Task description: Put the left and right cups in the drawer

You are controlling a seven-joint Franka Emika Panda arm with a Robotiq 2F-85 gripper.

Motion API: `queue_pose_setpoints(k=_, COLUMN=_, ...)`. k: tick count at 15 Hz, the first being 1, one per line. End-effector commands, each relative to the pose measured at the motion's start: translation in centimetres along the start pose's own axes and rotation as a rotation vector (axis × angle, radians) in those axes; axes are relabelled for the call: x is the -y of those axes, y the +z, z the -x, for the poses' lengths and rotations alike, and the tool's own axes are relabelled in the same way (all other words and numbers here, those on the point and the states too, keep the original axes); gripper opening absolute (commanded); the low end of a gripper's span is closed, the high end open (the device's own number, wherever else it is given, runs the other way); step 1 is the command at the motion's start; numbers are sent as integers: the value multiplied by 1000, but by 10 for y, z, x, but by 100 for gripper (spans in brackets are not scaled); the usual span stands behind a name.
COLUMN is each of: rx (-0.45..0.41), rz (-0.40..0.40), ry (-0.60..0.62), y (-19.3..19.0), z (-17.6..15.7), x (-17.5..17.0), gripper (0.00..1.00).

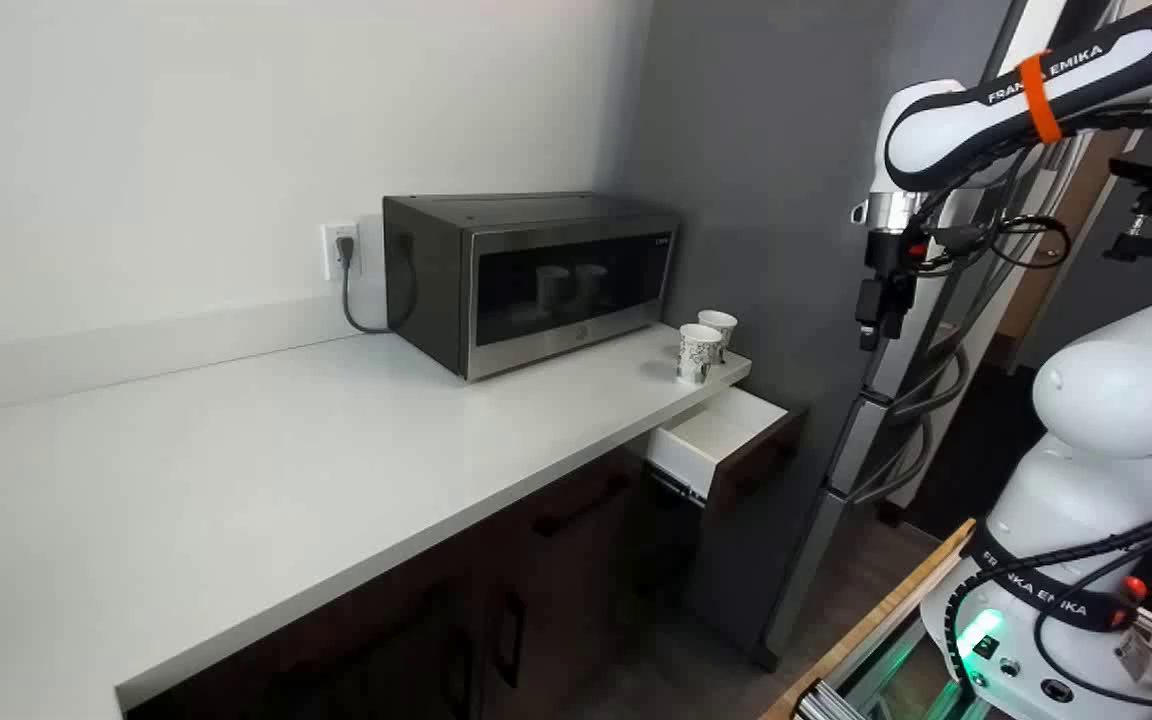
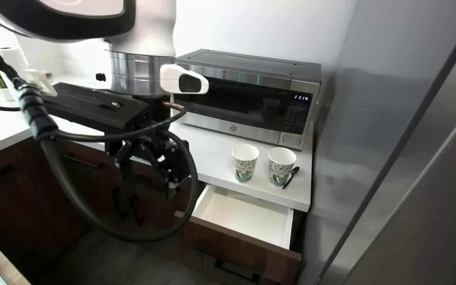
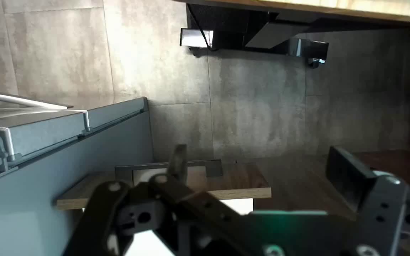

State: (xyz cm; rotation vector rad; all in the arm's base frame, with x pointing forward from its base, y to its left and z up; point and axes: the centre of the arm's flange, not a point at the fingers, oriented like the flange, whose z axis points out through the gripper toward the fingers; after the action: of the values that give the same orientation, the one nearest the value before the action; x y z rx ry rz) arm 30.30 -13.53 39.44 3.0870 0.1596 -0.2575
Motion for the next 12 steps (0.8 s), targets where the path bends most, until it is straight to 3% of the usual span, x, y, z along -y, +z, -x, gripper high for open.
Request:
queue_pose_setpoints(k=1, rx=0, rz=0, ry=0, y=0, z=0, x=0, gripper=100)
queue_pose_setpoints(k=5, rx=-1, rz=-21, ry=32, y=7, z=-18, x=9, gripper=100)
queue_pose_setpoints(k=9, rx=-165, rz=-102, ry=155, y=16, z=-64, x=23, gripper=100)
queue_pose_setpoints(k=12, rx=-314, rz=-92, ry=231, y=16, z=-93, x=21, gripper=100)
